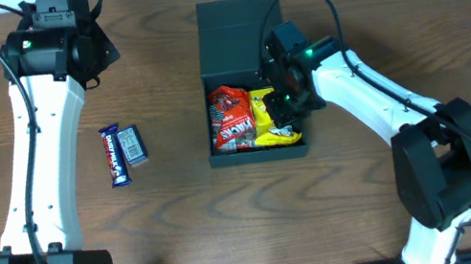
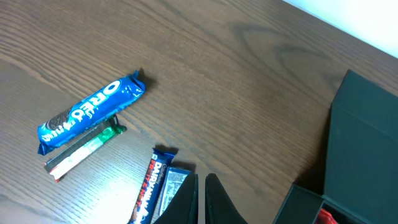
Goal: Pack container
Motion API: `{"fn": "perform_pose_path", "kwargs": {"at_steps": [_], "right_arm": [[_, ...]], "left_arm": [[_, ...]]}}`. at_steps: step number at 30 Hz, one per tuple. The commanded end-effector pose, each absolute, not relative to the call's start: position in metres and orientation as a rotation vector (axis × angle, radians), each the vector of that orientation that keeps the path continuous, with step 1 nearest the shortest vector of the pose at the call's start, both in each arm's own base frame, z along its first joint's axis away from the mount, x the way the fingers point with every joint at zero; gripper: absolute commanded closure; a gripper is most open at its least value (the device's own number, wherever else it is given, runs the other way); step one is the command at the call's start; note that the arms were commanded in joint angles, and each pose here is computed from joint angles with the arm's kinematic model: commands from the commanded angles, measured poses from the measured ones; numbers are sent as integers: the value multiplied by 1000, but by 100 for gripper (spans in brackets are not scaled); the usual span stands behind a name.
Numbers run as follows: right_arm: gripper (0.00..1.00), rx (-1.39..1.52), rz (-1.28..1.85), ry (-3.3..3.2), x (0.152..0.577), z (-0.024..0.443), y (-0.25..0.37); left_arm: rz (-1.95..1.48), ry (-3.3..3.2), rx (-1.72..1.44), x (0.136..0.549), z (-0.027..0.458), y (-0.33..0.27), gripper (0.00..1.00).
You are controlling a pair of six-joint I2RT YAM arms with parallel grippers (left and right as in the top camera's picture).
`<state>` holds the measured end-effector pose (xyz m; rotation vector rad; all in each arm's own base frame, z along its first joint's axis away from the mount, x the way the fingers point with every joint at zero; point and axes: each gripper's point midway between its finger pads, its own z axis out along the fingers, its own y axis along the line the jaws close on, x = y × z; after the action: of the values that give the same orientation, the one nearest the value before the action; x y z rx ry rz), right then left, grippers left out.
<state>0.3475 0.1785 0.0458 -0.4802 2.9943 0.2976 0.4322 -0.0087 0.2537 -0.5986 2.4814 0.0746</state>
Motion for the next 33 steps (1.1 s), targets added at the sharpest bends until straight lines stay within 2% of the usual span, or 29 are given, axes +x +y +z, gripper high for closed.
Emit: {"fn": "perform_pose_path", "kwargs": {"at_steps": [1,8,15,19,22,27,33], "right_arm": [[98,-503,184,3054,343,20,171],[99,-507,213,2984,359,36,180],[98,-486,289,2730,397,132,197],[99,-585,469,2603,395,168,224],[98,-643,560,2600,387,162,245],[98,-736,550,2657,377,125,272],[99,-709,463,2781,372,84,267]], "left_arm": [[70,2460,-587,430,265,-6,93],[72,2464,-587,429,264,-6,93],[73,2464,-587,429,264,-6,93],[73,2462,-587,430,264,-6,93],[74,2462,-588,430,264,-6,94],[101,2442,-620,431,266,7,94],[120,2434,-672,429,265,25,94]]}}
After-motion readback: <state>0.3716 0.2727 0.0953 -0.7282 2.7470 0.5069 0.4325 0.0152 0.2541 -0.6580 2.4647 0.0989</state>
